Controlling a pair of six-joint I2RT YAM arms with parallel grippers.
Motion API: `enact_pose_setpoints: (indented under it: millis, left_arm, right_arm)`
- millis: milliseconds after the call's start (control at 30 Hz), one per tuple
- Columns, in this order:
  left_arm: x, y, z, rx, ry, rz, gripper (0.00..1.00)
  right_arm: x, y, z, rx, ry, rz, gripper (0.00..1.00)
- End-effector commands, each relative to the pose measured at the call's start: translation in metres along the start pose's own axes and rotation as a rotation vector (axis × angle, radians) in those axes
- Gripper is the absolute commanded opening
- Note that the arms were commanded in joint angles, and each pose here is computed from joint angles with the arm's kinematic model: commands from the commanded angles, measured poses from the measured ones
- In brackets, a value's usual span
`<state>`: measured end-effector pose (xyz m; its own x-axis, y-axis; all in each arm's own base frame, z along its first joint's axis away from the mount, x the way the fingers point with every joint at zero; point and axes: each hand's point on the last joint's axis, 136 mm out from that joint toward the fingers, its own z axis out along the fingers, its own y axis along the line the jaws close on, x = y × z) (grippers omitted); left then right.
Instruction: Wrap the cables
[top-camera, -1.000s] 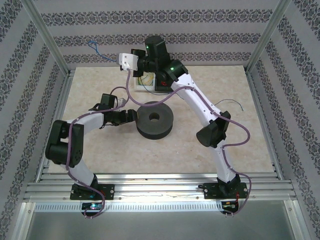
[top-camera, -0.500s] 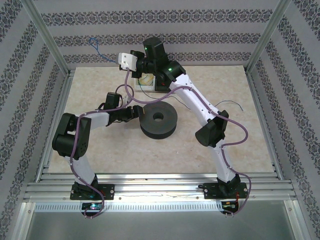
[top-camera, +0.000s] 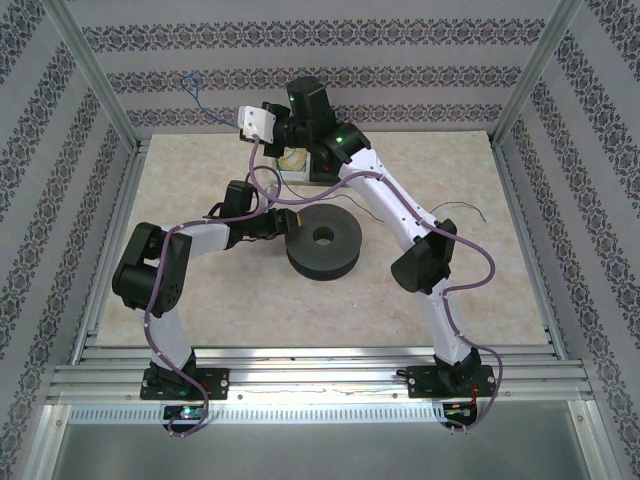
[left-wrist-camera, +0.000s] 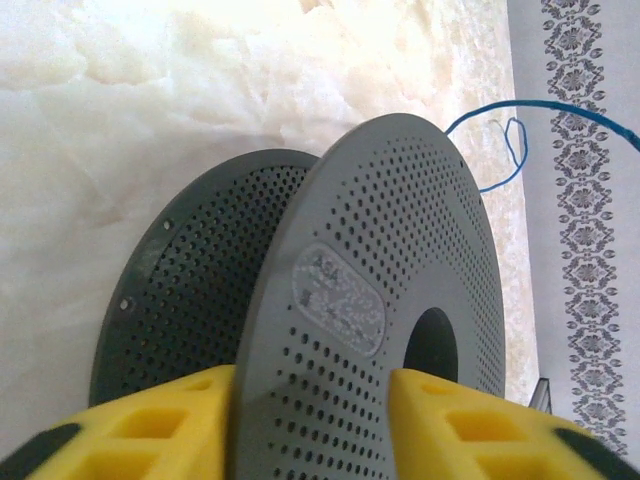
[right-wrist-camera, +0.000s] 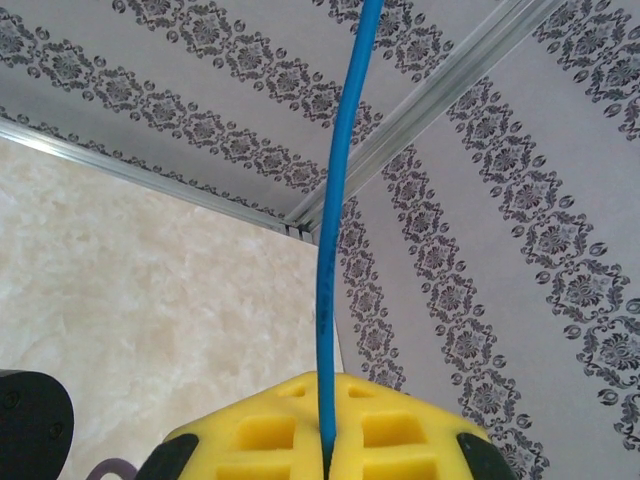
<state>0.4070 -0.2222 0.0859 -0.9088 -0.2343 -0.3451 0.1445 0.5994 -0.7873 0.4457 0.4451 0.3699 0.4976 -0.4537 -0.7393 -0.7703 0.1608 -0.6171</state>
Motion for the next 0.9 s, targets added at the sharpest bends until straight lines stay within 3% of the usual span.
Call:
enact_pose_setpoints:
  millis: [0,233,567,867]
  left_arm:
    - [-0.002,-0.008,0.003,0.034,-0.007,0.022,0.32]
    - [-0.007,-0.014,-0.003,0.022,-0.016,0.041,0.00]
    - [-0.022,-0.036,-0.056,-0.129,-0.061,0.175,0.00]
    - [-0.043,-0.051,-0.135,-0.488,-0.070,0.371,0.00]
  right_arm:
    - [-0.001,-0.006,-0.006,0.012,-0.012,0.017,0.00]
    - [0.000,-0.007,-0.012,0.024,-0.005,0.024,0.00]
    - [-0.003,-0.011,-0.022,0.062,-0.030,0.032,0.00]
    - [0.001,-0.019,-0.032,0.100,-0.040,0.052,0.00]
